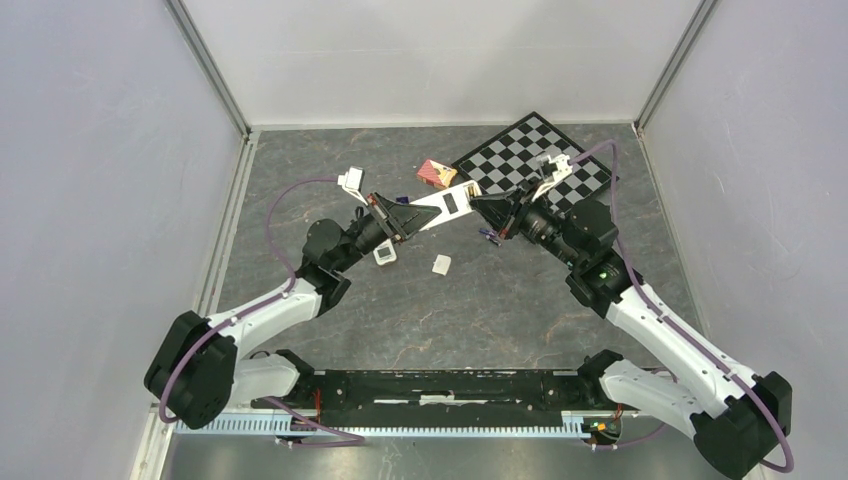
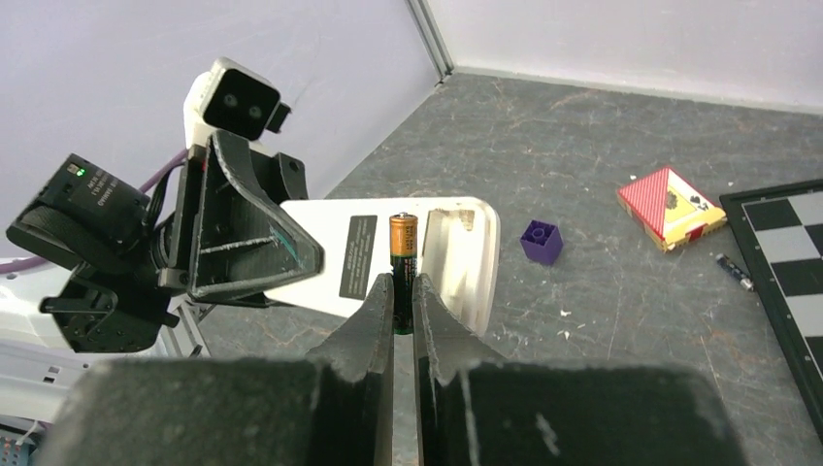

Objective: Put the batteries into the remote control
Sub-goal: Load the battery into the remote control.

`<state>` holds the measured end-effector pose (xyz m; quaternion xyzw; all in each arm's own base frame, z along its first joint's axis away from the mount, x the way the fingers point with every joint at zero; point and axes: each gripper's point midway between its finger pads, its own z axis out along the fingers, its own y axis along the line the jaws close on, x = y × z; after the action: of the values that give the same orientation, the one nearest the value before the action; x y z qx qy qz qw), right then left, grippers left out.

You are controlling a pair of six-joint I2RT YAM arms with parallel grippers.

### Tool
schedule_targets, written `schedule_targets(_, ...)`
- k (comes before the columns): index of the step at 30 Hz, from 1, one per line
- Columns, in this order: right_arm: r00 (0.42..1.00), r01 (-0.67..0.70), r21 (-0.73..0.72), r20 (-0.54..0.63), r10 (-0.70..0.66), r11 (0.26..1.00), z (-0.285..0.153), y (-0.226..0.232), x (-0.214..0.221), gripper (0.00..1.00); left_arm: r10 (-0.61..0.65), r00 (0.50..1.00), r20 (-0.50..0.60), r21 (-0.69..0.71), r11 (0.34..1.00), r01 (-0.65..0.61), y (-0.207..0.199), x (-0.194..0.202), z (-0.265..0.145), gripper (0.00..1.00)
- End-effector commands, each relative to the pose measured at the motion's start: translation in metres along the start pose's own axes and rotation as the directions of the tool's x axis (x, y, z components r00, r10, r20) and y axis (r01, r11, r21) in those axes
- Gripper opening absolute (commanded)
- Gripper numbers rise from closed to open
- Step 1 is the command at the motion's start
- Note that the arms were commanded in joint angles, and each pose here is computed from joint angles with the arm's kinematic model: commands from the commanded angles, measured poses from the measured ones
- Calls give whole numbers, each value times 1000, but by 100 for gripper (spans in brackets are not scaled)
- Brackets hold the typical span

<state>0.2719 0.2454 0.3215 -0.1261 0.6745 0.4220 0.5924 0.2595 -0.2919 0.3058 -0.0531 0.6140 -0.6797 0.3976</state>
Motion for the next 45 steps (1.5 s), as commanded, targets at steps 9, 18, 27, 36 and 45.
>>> schedule_targets(9, 996, 79, 2, 48, -79, 997, 11, 4, -26, 6, -26, 1000, -16, 121, 992, 27, -31, 1, -2, 2)
schedule_targets(18, 996, 85, 8, -8, -85, 996, 6, -1, -9, 15, -82, 997, 8, 155, 985, 80, -37, -3, -3, 2)
schedule_targets(27, 996, 91, 28, -15, -91, 995, 2, -3, -10, 25, -102, 995, 8, 179, 979, 99, -42, -5, -3, 2)
schedule_targets(36, 997, 77, 64, -8, -77, 995, 8, -9, -13, 17, -100, 995, 2, 171, 980, 98, -40, -3, -4, 2)
schedule_targets(45, 999, 51, 55, -1, -51, 997, 14, -9, -11, 12, -161, 987, 10, 211, 965, 156, -51, -8, -5, 2)
